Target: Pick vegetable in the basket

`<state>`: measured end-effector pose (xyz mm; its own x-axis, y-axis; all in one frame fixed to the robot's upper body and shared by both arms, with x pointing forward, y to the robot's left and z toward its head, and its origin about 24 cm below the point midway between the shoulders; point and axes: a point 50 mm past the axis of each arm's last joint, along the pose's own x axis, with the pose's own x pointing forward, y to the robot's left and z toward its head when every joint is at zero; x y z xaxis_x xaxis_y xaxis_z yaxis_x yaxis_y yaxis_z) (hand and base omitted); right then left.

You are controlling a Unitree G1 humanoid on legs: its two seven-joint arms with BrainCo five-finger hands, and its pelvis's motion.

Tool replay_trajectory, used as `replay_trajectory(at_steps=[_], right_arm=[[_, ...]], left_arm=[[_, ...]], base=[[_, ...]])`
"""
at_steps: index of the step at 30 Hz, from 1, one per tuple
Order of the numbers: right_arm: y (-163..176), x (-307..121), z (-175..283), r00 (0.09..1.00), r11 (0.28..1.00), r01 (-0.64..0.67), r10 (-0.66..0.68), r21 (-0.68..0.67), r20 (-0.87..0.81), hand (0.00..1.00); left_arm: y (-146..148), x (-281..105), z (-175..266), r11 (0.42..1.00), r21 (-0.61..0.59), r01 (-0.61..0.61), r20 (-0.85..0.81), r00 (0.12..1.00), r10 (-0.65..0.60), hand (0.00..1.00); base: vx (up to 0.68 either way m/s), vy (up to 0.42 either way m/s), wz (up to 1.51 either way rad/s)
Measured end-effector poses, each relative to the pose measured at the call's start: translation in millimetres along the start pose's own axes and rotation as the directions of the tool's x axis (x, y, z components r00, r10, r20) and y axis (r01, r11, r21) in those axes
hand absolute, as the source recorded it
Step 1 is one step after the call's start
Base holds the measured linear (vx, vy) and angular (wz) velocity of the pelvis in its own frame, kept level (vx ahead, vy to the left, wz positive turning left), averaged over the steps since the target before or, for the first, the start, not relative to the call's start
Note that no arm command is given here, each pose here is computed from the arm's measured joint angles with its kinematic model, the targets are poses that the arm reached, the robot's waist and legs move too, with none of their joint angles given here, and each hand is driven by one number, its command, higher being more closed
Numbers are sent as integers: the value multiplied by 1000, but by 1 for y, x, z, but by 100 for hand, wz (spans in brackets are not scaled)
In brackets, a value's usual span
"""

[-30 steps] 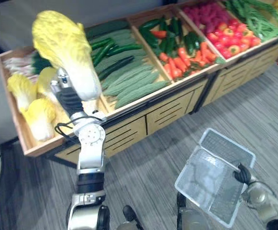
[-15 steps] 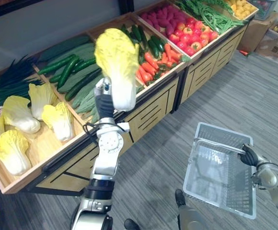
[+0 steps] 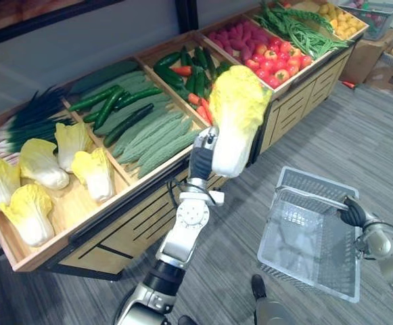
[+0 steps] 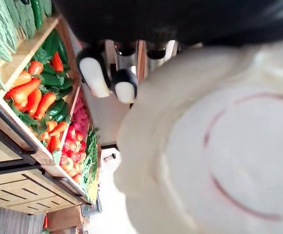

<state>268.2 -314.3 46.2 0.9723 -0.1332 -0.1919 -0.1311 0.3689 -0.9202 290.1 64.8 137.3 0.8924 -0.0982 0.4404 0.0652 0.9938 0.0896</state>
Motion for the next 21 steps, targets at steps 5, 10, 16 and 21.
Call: replay_trajectory(at_steps=[5, 10, 16, 21], right_arm=[[-9, 11, 14, 998, 997, 59, -60, 41, 16, 100], [-25, 18, 27, 988, 984, 146, -149, 102, 28, 100], [-47, 21, 40, 966, 961, 243, -252, 130, 57, 100], [-51, 21, 49, 959, 957, 255, -268, 138, 92, 100]], left_arm=[[-25, -5, 5, 992, -83, 93, 3, 996, -93, 100], [-41, -8, 22, 979, -141, 149, 67, 988, -141, 100], [-51, -11, 26, 968, -151, 200, 81, 979, -189, 100], [-53, -11, 24, 969, -143, 201, 71, 979, -193, 100]], base=[[-8, -5, 2], [-6, -3, 0], [0, -10, 1], [0, 0, 0]])
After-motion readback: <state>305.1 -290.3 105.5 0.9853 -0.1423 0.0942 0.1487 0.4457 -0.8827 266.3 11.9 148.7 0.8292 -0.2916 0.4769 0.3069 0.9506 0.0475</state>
